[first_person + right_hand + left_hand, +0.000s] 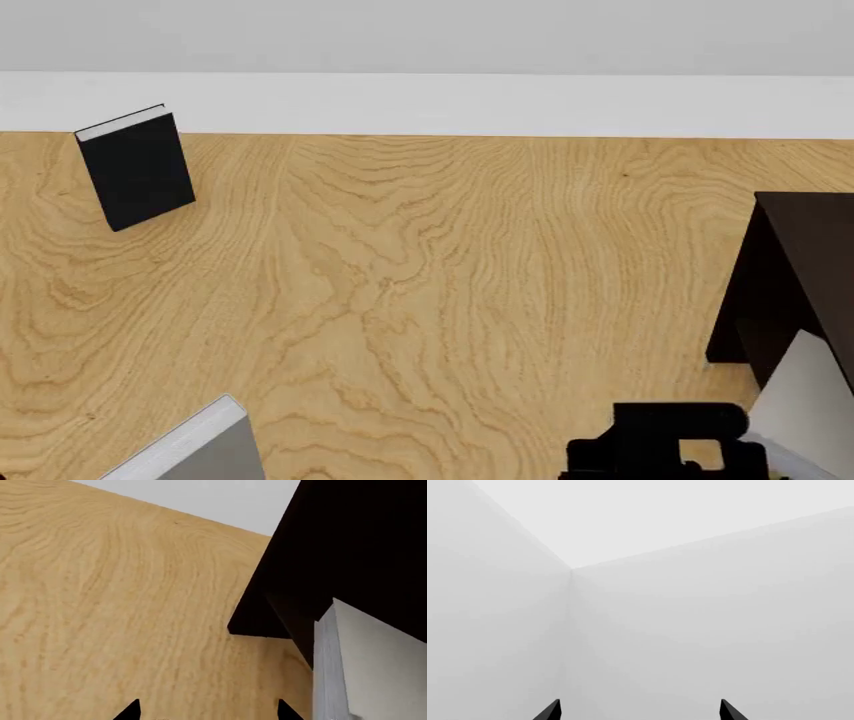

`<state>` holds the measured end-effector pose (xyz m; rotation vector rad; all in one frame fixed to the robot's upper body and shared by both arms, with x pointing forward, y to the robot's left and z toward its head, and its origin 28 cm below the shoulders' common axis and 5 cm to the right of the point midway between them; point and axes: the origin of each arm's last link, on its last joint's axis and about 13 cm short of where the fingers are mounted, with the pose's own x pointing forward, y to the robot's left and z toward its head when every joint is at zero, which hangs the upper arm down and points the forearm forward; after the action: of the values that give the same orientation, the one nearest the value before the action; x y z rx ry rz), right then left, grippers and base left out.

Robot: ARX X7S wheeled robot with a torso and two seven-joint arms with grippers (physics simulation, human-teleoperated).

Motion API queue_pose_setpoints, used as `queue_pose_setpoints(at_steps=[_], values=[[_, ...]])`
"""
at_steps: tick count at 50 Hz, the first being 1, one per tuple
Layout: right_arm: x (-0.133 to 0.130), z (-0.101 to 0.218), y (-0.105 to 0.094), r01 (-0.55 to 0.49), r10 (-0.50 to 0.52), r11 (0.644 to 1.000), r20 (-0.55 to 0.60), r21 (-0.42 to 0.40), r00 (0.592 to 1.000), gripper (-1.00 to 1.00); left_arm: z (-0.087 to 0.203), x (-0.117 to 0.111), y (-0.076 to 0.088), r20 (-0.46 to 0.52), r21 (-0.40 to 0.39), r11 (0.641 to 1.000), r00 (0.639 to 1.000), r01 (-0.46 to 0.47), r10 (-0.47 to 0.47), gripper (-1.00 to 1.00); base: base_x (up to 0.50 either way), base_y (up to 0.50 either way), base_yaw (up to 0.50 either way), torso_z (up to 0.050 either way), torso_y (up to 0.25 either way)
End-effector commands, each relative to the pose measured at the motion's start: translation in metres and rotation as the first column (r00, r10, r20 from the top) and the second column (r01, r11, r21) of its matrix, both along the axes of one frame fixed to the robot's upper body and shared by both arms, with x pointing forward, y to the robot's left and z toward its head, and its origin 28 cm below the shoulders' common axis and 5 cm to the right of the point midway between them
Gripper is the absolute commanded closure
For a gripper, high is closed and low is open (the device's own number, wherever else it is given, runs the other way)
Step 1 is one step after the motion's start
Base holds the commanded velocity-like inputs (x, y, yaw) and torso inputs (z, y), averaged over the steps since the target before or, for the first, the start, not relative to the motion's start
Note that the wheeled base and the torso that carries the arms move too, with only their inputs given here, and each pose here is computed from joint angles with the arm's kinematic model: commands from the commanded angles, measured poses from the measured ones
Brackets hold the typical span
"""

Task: Pick up the book on the right and place it on the cabinet shelf.

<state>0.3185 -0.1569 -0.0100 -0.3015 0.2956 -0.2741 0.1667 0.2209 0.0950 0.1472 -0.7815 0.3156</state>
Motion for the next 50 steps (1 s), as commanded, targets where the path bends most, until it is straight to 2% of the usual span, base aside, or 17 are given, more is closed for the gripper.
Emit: queue_pose_setpoints(at_steps=[1, 5, 9, 26, 44, 48, 50], values=[[-0.001, 0.009, -0.017, 0.208, -0.206, 0.977, 0.048, -0.050, 0.977, -1.00, 0.000, 0.000, 0.000, 0.001, 0.001, 1.000, 1.000, 0.000, 0.000, -1.00, 0.00, 0.00, 0.00, 0.000, 0.000], [-0.004, 0.013, -0.019, 0.248, -0.243, 0.967, 0.077, -0.063, 0.967, -1.00, 0.000, 0.000, 0.000, 0.000, 0.000, 1.000, 1.000, 0.000, 0.000, -1.00, 0.00, 0.00, 0.00, 0.000, 0.000], [-0.007, 0.018, -0.019, 0.282, -0.277, 0.959, 0.106, -0.035, 0.955, -1.00, 0.000, 0.000, 0.000, 0.000, 0.000, 1.000, 1.000, 0.001, -0.001, -1.00, 0.00, 0.00, 0.00, 0.000, 0.000], [-0.023, 0.018, -0.023, 0.364, -0.359, 0.931, 0.135, -0.020, 0.924, -1.00, -0.001, 0.001, 0.000, -0.002, -0.001, 1.000, 1.000, 0.005, -0.005, -1.00, 0.00, 0.00, 0.00, 0.000, 0.001], [-0.043, 0.018, -0.035, 0.521, -0.514, 0.853, 0.140, -0.020, 0.846, -1.00, -0.001, 0.002, -0.001, 0.000, -0.003, 1.000, 1.000, 0.007, -0.007, -1.00, 0.00, 0.00, 0.00, 0.000, 0.003], [-0.043, 0.019, -0.035, 0.516, -0.509, 0.856, 0.140, -0.014, 0.849, -1.00, -0.001, 0.001, -0.001, 0.002, -0.002, 1.000, 1.000, 0.005, -0.005, -1.00, -0.01, 0.00, -0.01, 0.003, 0.008], [-0.042, 0.019, -0.032, 0.487, -0.482, 0.873, 0.144, -0.006, 0.865, -1.00, 0.000, 0.001, 0.000, 0.004, -0.002, 1.000, 1.000, 0.003, -0.003, -1.00, -0.01, 0.00, -0.01, 0.000, 0.010]])
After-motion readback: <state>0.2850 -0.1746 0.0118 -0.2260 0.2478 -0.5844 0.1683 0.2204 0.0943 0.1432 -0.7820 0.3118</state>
